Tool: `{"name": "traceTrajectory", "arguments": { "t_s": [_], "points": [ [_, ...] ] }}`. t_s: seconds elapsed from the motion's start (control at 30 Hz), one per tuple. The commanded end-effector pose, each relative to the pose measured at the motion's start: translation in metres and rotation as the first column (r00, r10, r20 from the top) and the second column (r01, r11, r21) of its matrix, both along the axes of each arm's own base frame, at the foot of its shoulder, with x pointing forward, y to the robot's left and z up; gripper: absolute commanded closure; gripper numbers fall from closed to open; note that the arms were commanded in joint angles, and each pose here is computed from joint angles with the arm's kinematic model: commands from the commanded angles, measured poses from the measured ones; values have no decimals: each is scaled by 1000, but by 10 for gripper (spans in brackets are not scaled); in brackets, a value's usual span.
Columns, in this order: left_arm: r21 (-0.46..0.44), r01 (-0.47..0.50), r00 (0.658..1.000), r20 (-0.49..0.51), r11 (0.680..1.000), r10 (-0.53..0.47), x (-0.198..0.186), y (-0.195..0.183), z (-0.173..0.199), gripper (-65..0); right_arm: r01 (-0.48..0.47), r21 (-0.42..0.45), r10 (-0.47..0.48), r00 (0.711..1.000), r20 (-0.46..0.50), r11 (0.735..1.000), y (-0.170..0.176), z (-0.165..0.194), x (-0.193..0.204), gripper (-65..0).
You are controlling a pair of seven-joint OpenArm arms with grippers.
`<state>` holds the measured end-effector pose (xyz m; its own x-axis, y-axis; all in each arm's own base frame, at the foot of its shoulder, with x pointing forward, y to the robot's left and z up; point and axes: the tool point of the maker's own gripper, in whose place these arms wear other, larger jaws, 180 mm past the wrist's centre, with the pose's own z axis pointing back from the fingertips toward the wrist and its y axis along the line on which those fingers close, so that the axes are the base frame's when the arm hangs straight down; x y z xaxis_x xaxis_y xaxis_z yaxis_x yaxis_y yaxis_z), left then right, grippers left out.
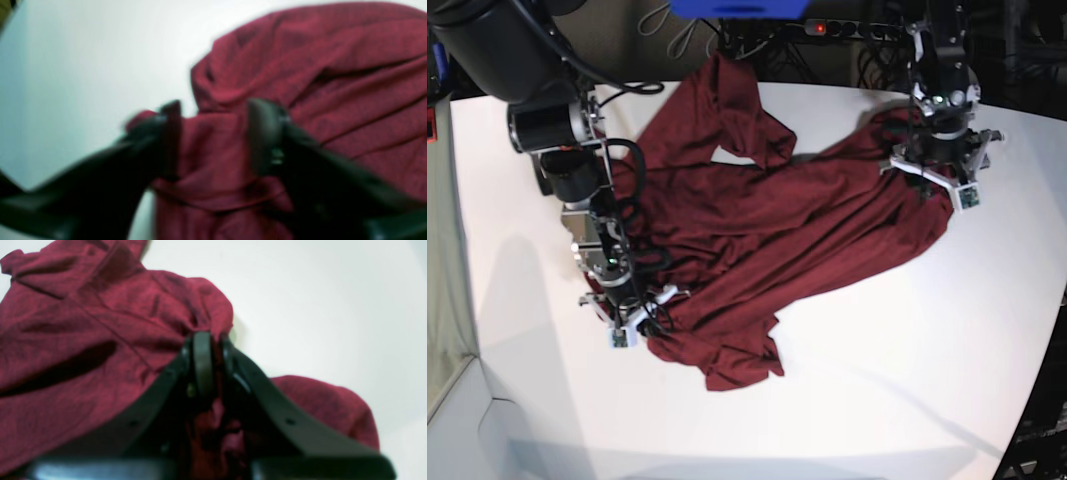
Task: Layout the t-shirt on the table in an organized manner, then fold the t-shirt properly
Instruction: 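Move the left gripper back onto the shirt edge and regrasp it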
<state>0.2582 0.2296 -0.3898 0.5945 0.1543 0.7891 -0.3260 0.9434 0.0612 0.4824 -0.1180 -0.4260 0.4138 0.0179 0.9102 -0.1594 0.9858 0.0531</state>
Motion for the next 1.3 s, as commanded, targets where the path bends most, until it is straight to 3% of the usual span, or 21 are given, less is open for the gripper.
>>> {"name": "traceTrajectory", "arguments": {
  "t_s": [0.0, 0.43, 0.57, 0.8, 1.27],
  "points": [
    [14, -6, 999, 53, 1000, 6, 9, 2, 12, -389, -7, -11, 7, 1000, -12, 1000, 1, 4, 5, 0],
    [-9, -15, 1000, 25, 1000, 15, 20, 2, -4, -398, -3, -16, 3, 1000, -12, 1000, -3, 4, 5, 0],
    [-77, -25, 998, 47, 997, 29, 21, -2, -3, -398, -3, -16, 3, 1000, -12, 1000, -3, 4, 5, 0],
    [-151, -113, 989, 76, 982, 126, 13, 37, 2, -396, -3, -16, 3, 1000, -12, 1000, -3, 4, 5, 0],
    [-166, -71, 994, 71, 984, 83, 17, 23, -1, -395, -4, -17, 4, 1000, -12, 1000, -3, 4, 5, 0]
  ]
}}
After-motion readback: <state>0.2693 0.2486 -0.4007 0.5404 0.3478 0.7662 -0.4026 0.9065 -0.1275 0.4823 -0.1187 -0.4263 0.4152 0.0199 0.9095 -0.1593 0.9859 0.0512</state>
